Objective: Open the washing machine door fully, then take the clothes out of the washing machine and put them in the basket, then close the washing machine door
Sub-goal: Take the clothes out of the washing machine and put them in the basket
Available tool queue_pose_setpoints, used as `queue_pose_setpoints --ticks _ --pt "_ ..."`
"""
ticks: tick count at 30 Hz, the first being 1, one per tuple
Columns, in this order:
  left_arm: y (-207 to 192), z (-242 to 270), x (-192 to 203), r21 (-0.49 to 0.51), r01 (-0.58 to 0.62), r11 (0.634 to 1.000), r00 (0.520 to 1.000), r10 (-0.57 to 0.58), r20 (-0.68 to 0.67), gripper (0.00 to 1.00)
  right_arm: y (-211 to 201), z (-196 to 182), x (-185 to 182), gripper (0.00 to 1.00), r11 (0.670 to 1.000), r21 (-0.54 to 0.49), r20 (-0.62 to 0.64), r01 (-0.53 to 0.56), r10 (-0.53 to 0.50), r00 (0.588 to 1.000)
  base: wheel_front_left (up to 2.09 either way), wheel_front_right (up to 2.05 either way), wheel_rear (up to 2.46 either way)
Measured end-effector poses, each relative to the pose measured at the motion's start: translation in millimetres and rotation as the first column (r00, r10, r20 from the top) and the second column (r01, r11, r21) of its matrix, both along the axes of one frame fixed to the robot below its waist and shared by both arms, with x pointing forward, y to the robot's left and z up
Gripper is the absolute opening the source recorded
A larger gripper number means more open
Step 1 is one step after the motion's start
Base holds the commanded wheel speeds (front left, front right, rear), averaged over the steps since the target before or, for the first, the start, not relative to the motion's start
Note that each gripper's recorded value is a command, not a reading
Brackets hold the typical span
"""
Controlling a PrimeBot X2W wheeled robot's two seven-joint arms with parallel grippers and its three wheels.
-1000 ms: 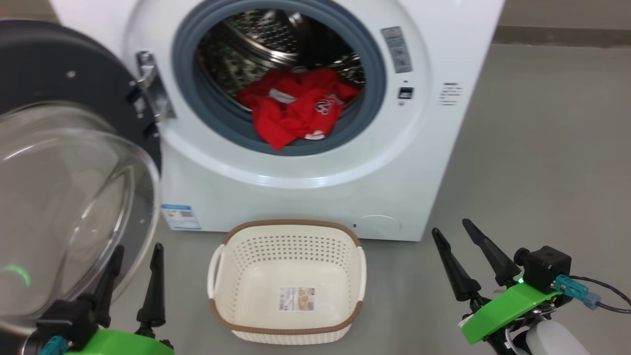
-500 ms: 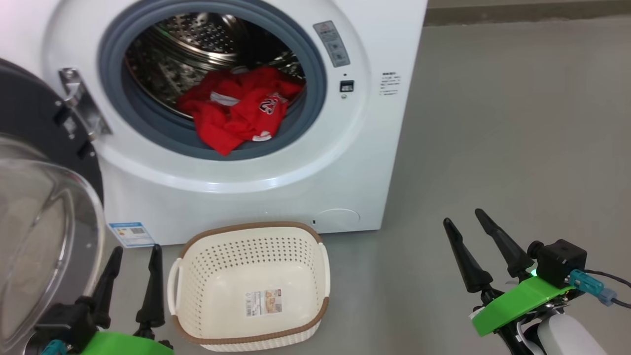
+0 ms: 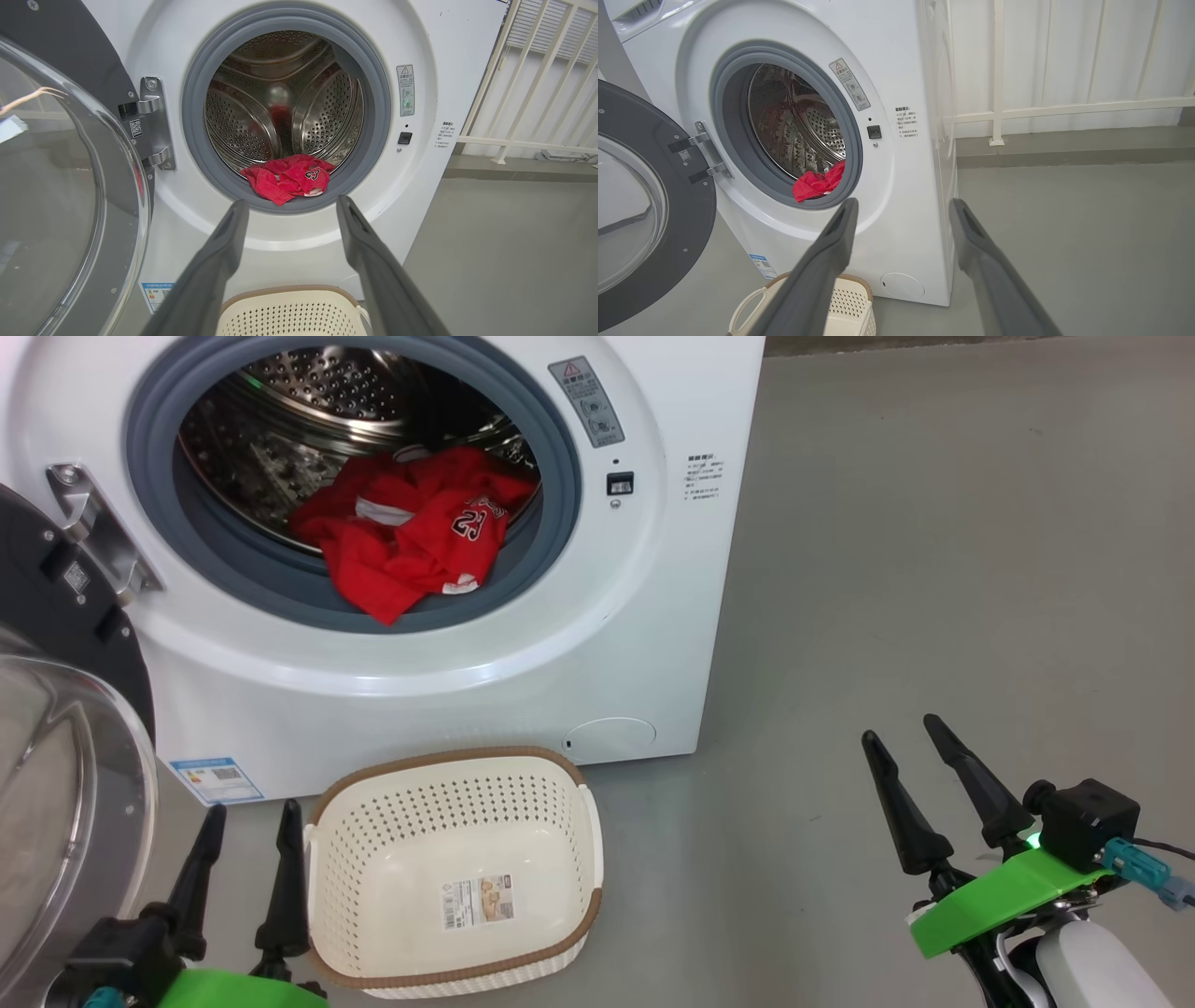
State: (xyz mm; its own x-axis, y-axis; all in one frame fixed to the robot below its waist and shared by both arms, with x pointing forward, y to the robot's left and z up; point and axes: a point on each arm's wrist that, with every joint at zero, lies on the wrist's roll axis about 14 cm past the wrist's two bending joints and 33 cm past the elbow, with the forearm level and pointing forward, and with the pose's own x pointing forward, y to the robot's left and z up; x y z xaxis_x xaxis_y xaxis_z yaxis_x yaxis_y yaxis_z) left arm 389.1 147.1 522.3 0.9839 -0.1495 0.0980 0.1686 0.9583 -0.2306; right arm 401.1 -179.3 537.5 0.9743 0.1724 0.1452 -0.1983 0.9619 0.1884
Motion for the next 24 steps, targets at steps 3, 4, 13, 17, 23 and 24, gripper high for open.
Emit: queue_pose_setpoints --ticks 3,4,13,17,23,24 --pt "-0.3 0.4 0.1 -0.004 0.002 1.0 1.0 -0.002 0.004 1.0 -1.9 0.9 0.3 1.0 1.0 0.001 0.003 0.006 -0.006 1.0 0.0 0.0 0.0" --pt "-0.6 0.8 0.0 -0.004 0.004 1.0 1.0 -0.004 0.006 1.0 -2.1 1.2 0.5 1.0 1.0 0.001 0.004 0.006 -0.006 1.0 0.0 0.0 0.0" --pt "4.2 -0.9 -0.3 -0.001 -0.01 1.0 1.0 0.01 0.007 1.0 -0.5 1.5 1.9 1.0 1.0 0.003 0.005 0.003 -0.003 1.0 0.0 0.0 0.0" --pt "4.7 -0.4 -0.6 0.005 -0.011 1.0 1.0 0.011 0.011 1.0 0.1 1.9 2.2 1.0 1.0 0.004 0.006 0.001 -0.002 1.0 0.0 0.0 0.0" --pt "5.5 0.5 -1.1 0.004 -0.013 1.0 1.0 0.013 0.017 1.0 1.4 2.3 2.6 1.0 1.0 0.004 0.007 -0.002 0.002 1.0 0.0 0.0 0.0" --pt "5.6 0.5 -1.1 0.002 -0.014 1.0 1.0 0.014 0.018 1.0 1.6 2.3 2.6 1.0 1.0 0.005 0.007 -0.002 0.002 1.0 0.0 0.0 0.0"
